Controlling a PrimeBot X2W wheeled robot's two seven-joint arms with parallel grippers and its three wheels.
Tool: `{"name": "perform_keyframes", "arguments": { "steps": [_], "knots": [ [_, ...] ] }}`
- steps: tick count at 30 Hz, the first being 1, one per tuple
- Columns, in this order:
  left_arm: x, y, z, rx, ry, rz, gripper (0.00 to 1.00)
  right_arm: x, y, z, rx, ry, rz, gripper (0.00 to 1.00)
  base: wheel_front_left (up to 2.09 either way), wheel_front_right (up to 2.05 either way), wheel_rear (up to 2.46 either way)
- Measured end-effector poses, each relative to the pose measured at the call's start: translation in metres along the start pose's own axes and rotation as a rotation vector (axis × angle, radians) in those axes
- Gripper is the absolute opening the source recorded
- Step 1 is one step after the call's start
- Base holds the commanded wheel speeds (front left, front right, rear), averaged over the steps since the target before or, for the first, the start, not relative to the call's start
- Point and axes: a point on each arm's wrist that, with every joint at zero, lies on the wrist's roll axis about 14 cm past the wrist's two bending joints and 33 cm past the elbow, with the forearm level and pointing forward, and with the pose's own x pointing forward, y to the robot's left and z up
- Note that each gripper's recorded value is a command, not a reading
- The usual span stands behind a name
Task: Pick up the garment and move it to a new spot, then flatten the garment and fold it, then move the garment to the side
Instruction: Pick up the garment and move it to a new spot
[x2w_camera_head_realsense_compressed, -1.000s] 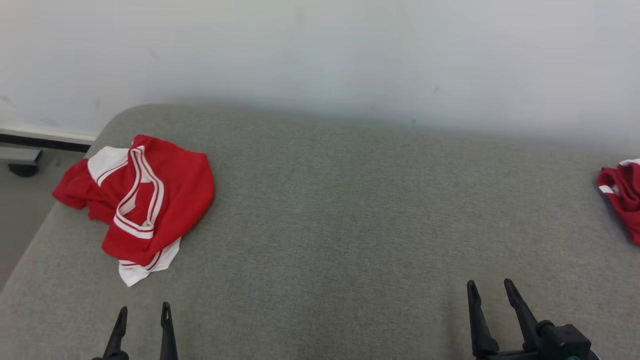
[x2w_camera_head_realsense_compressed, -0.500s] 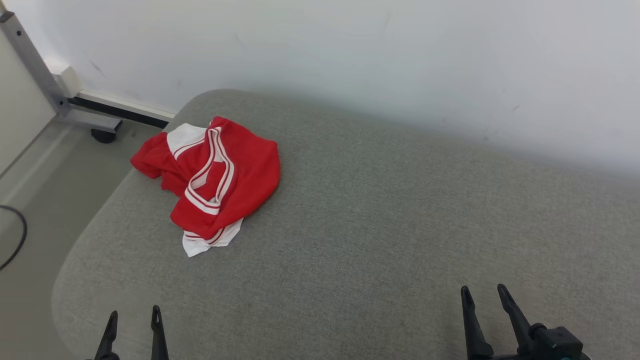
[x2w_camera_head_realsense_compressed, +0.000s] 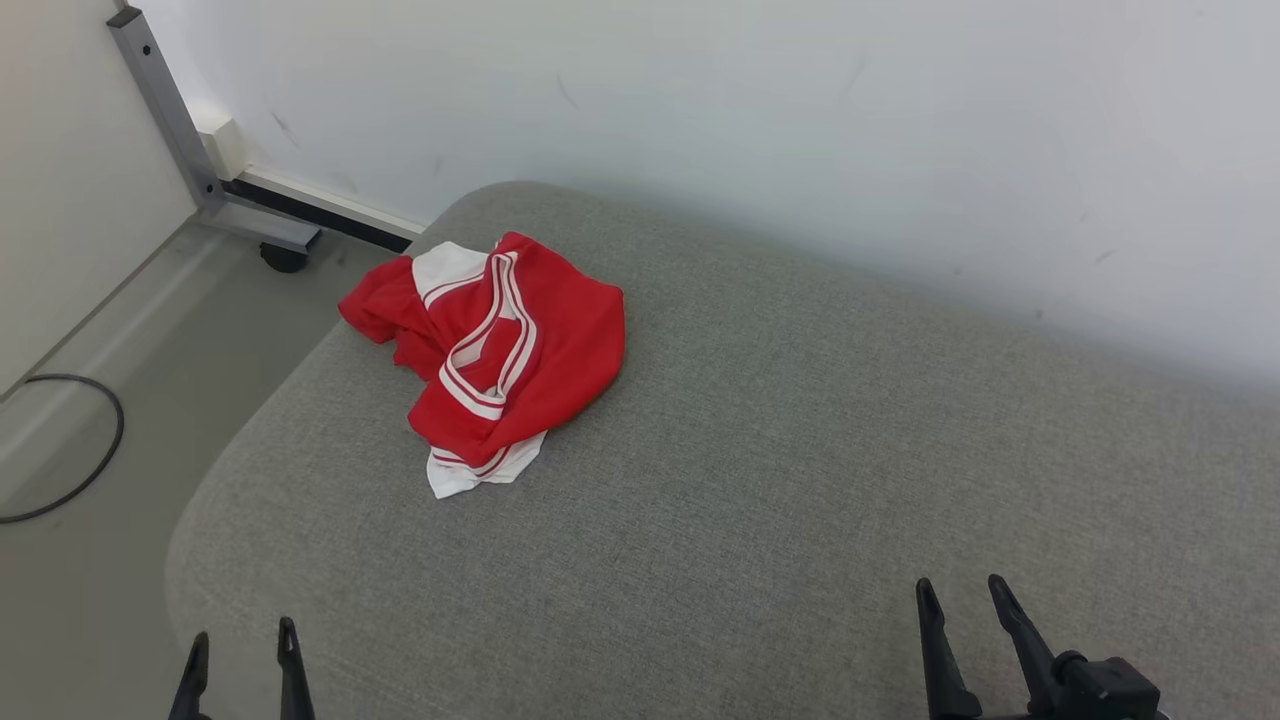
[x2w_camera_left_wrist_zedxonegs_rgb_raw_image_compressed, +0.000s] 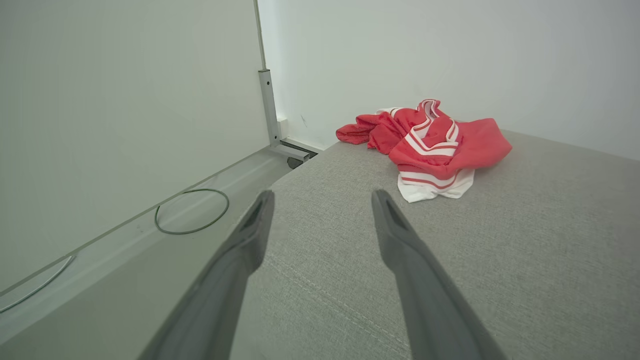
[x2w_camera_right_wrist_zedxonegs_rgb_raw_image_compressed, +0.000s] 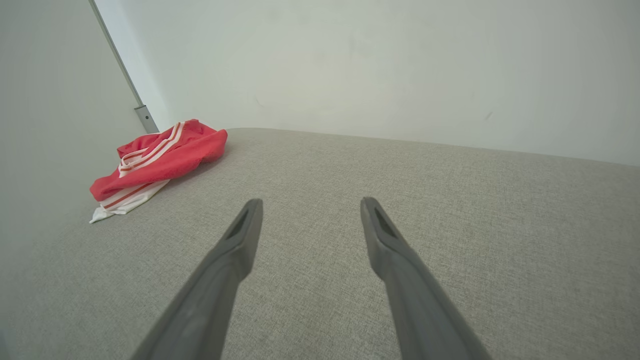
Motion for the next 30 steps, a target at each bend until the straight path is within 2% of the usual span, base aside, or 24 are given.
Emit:
{"name": "perform_keyframes", "arguments": {
  "steps": [8,16,23,30],
  "knots": [
    [-0.005,0.013,0.002,-0.002,-0.009,0.034,1.00,0.000,0.005,0.003,0.000,-0.006,0.013,1.00,0.00,0.00,0.00],
    [0.000,0.013,0.003,-0.007,-0.010,0.039,1.00,-0.001,0.004,0.002,0.003,-0.005,0.009,1.00,0.00,0.00,0.00],
    [0.051,0.003,0.046,-0.009,-0.116,-0.006,1.00,0.004,-0.007,0.010,-0.014,-0.032,-0.015,1.00,0.00,0.00,0.00],
    [0.110,-0.029,0.085,-0.038,-0.182,-0.097,1.00,0.001,-0.034,0.015,-0.020,-0.054,-0.092,1.00,0.00,0.00,0.00]
  ]
}}
